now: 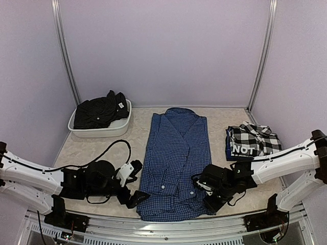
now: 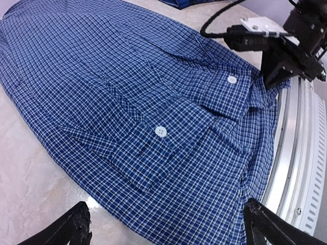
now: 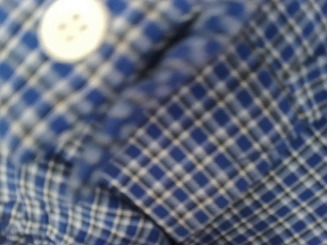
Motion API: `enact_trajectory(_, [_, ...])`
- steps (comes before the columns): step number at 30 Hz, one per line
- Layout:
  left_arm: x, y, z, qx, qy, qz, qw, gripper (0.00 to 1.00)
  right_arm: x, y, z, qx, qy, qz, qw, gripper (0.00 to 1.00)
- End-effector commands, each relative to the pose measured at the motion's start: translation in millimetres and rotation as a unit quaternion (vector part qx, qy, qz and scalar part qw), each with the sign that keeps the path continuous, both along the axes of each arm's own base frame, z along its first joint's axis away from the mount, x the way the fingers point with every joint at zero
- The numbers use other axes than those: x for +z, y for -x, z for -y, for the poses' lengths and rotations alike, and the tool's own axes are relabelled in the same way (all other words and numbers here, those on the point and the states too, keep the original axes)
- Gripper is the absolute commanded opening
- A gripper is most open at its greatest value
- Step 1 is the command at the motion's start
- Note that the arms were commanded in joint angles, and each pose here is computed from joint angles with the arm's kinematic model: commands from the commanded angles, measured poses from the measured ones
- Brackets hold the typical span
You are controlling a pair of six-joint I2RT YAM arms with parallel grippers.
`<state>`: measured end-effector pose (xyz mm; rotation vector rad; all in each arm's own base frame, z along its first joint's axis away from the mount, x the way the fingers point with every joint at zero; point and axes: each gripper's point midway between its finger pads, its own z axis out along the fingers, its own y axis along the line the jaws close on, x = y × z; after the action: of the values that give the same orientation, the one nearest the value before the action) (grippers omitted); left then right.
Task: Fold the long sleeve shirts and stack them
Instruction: Pick up the rectangle-folded shirt from the center of the board.
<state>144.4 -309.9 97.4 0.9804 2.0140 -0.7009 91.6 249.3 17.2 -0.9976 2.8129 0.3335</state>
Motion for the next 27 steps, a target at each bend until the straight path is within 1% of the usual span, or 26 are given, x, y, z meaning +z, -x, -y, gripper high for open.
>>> enact_trajectory(1, [-11, 17, 9, -0.055, -0.004, 0.013, 0.998, 0.99, 2, 7, 17, -0.022, 0.006, -0.03, 0.999, 0.0])
enact_trajectory(4, [-19, 29, 17, -0.084, -0.014, 0.009, 0.996, 0.99, 4, 4, 19, -0.028, 0.003, -0.029, 0.999, 0.0])
enact_trajectory(9, [-32, 53, 27, -0.129, -0.045, 0.024, 0.99, 0.99, 4, 2, 18, -0.029, 0.003, -0.031, 0.999, 0.0])
enact_trajectory(16, [-62, 58, 33, -0.133, -0.109, 0.028, 0.985, 0.98, 4, 0, 18, -0.031, 0.002, -0.028, 0.999, 0.0])
enact_trajectory(19, [-74, 55, 32, -0.126, -0.136, 0.028, 0.982, 0.9, 5, 0, 17, -0.032, 0.0, -0.028, 0.999, 0.0])
enact_trajectory(21, [-80, 55, 33, -0.126, -0.146, 0.028, 0.981, 0.83, 5, 0, 18, -0.033, 0.001, -0.029, 0.999, 0.0])
enact_trajectory(24, [-85, 55, 34, -0.128, -0.153, 0.025, 0.98, 0.68, 5, 0, 18, -0.032, 0.0, -0.029, 0.999, 0.0])
enact_trajectory(27, [-87, 58, 35, -0.136, -0.155, 0.021, 0.978, 0.5, 7, -1, 18, -0.034, -0.003, -0.028, 0.999, 0.0])
